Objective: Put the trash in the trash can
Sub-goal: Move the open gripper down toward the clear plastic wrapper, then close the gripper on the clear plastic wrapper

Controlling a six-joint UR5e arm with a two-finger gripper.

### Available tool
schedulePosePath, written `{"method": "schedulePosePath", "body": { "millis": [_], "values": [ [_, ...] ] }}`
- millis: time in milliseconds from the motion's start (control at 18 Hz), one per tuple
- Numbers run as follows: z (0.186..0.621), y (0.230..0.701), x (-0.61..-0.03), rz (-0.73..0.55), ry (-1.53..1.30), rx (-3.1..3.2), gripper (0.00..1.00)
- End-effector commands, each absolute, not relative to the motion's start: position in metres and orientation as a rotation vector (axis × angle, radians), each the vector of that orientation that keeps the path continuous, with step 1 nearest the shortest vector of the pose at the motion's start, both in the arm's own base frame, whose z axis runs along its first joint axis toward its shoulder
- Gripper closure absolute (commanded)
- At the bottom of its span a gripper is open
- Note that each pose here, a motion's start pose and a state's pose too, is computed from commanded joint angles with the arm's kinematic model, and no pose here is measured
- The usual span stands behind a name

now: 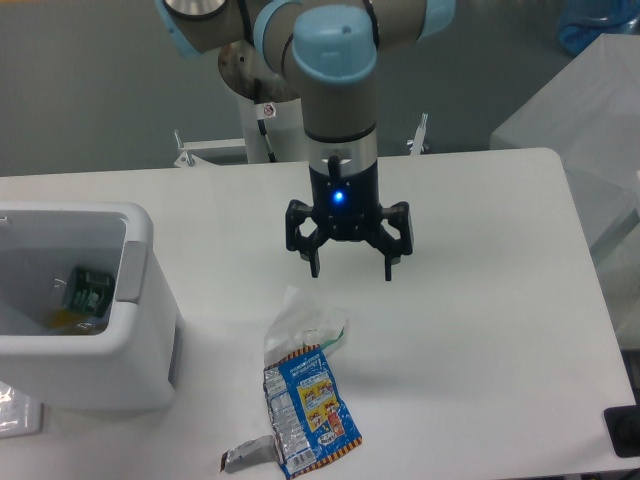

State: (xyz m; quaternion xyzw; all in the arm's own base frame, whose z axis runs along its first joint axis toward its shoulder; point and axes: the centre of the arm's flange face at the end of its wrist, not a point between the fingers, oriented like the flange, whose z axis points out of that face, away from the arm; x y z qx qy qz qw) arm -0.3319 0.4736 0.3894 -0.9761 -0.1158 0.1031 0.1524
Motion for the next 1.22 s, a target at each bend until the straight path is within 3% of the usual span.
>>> {"method": "schedulePosePath", "body": {
  "millis": [500, 944, 1222],
  "values": [
    [0.319, 0.482, -0.305, 0.195, 0.028, -2.942, 0.0],
    [0.25, 0.505, -0.297, 0.075, 0.101, -3.027, 0.0],
    [0.232, 0.514, -0.297, 0.106, 0.127, -3.061, 0.01]
  ]
}}
